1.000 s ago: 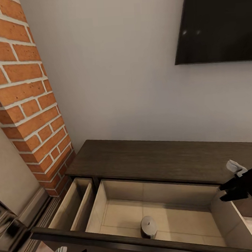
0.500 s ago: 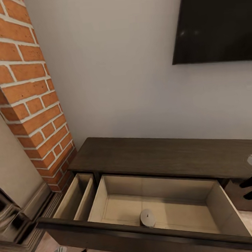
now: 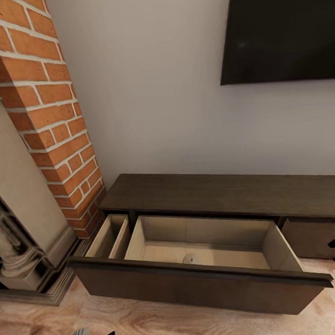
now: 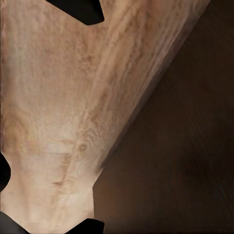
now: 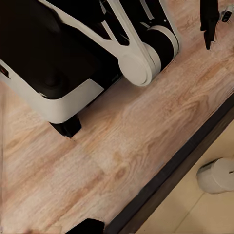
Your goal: Place each of the two pumpkins and all three candles from the living room inside a cabinet in the living room (use any cabinet), then make sure every cabinet is closed, and position the cauldron so it is next to a table in the living room.
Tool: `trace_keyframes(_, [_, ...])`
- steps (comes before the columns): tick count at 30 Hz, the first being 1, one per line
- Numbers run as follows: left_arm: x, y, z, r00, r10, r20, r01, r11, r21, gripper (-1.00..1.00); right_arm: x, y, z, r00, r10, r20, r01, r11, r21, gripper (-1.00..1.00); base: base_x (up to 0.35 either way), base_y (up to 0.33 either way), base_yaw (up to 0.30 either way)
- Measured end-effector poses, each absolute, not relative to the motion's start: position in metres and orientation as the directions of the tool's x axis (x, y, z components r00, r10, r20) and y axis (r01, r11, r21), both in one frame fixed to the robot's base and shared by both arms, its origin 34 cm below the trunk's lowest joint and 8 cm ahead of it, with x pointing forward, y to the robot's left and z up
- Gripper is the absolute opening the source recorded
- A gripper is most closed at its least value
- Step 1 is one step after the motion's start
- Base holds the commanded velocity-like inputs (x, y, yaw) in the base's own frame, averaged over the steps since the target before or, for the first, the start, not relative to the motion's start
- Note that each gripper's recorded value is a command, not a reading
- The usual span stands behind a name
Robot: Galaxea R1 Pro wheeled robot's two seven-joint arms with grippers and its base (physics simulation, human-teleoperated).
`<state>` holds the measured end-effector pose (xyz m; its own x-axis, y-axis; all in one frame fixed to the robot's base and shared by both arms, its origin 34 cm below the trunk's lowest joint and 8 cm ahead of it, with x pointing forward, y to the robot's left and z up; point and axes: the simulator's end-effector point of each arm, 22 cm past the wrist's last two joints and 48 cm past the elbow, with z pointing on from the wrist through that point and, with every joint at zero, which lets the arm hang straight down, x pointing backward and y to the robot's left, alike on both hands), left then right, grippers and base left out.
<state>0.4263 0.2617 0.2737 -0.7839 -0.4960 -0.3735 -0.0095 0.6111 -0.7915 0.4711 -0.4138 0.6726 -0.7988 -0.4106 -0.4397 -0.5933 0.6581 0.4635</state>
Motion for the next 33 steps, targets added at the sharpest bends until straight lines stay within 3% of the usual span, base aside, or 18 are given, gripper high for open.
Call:
trace_keyframes(8, [0.426, 0.262, 0.274, -0.783, -0.497, -0.373, -0.011, 0.612, -0.791, 1.00, 0.476, -0.432, 0.667, -0.814, -0.382, -0.438, -0.567, 0.687, 0.455, 1.00, -0.208, 0.000, 0.000])
trace_keyframes(15, [0.426, 0.263, 0.273, -0.783, -0.497, -0.373, -0.014, 0.614, -0.790, 1.00, 0.483, -0.465, 0.653, -0.846, -0.320, -0.427, -0.506, 0.735, 0.452, 1.00, -0.024, 0.000, 0.000])
trace_keyframes(24, [0.426, 0.263, 0.272, -0.783, -0.498, -0.373, -0.017, 0.616, -0.788, 1.00, 0.466, -0.531, 0.607, -0.921, -0.239, -0.308, -0.357, 0.835, 0.419, 1.00, -0.002, 0.000, 0.000])
trace_keyframes(33, [0.426, 0.263, 0.272, -0.784, -0.498, -0.371, -0.018, 0.616, -0.788, 1.00, 0.455, -0.584, 0.591, -0.941, -0.161, -0.297, -0.271, 0.884, 0.382, 1.00, 0.000, 0.000, -0.005])
